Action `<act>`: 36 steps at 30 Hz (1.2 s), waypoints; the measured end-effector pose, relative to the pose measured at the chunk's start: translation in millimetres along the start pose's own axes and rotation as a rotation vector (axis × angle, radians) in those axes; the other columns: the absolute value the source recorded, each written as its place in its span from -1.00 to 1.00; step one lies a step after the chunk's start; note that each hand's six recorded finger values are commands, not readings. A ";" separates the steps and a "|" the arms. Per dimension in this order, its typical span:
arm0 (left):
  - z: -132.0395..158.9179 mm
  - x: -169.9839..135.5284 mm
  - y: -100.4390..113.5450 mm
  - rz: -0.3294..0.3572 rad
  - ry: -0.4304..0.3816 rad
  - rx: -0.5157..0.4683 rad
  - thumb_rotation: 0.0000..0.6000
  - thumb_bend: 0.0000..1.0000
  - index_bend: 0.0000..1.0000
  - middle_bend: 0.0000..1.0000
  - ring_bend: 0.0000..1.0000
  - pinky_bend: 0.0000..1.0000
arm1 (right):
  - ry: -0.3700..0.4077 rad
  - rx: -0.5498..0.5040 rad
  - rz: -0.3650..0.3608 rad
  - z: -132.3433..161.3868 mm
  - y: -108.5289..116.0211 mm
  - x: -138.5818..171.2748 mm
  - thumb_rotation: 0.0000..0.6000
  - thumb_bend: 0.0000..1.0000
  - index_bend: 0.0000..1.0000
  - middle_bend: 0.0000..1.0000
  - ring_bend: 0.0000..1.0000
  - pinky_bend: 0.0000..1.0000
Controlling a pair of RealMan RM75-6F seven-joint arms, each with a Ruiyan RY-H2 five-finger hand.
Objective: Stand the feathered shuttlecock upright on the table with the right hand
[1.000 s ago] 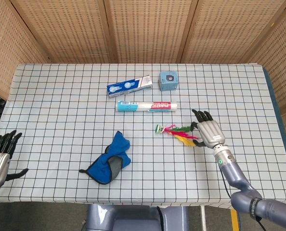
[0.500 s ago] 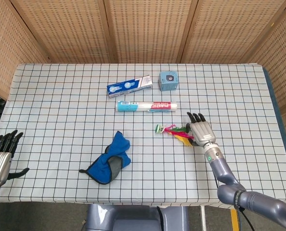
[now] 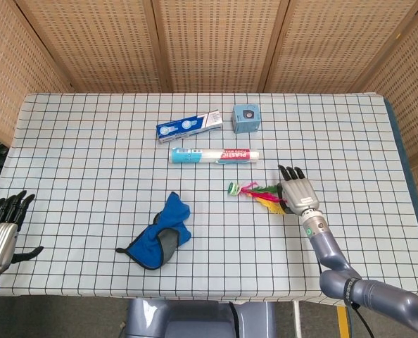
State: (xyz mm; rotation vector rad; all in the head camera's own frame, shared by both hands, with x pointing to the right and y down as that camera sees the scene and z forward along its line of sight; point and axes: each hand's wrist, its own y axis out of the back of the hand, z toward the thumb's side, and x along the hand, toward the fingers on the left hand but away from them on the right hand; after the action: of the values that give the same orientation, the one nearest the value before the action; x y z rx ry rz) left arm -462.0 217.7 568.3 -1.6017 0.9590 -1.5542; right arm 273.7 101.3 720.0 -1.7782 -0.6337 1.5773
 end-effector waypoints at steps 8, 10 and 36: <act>0.6 -1.4 1.1 0.001 -0.005 -0.006 1.00 -1.00 -1.00 -1.00 -1.00 -1.00 | 0.020 0.000 -0.046 3.7 13.9 6.2 1.00 0.38 0.43 -0.89 -1.00 -1.00; 0.9 -1.6 1.3 0.000 -0.007 -0.008 1.00 -1.00 -1.00 -1.00 -1.00 -1.00 | 0.039 0.005 -0.074 6.5 23.0 10.1 1.00 0.38 0.44 -0.88 -1.00 -1.00; -0.9 -5.8 7.3 0.008 -0.026 -0.030 1.00 -1.00 -1.00 -1.00 -1.00 -1.00 | 0.166 0.291 -0.298 37.2 92.4 55.3 1.00 0.39 0.47 -0.83 -1.00 -1.00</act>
State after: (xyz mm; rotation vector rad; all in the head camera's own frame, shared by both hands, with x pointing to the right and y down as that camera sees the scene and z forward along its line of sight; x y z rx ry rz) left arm -463.3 219.2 559.2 -1.6330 0.9785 -1.5165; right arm 238.7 87.1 612.5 -1.5011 -0.5308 1.2369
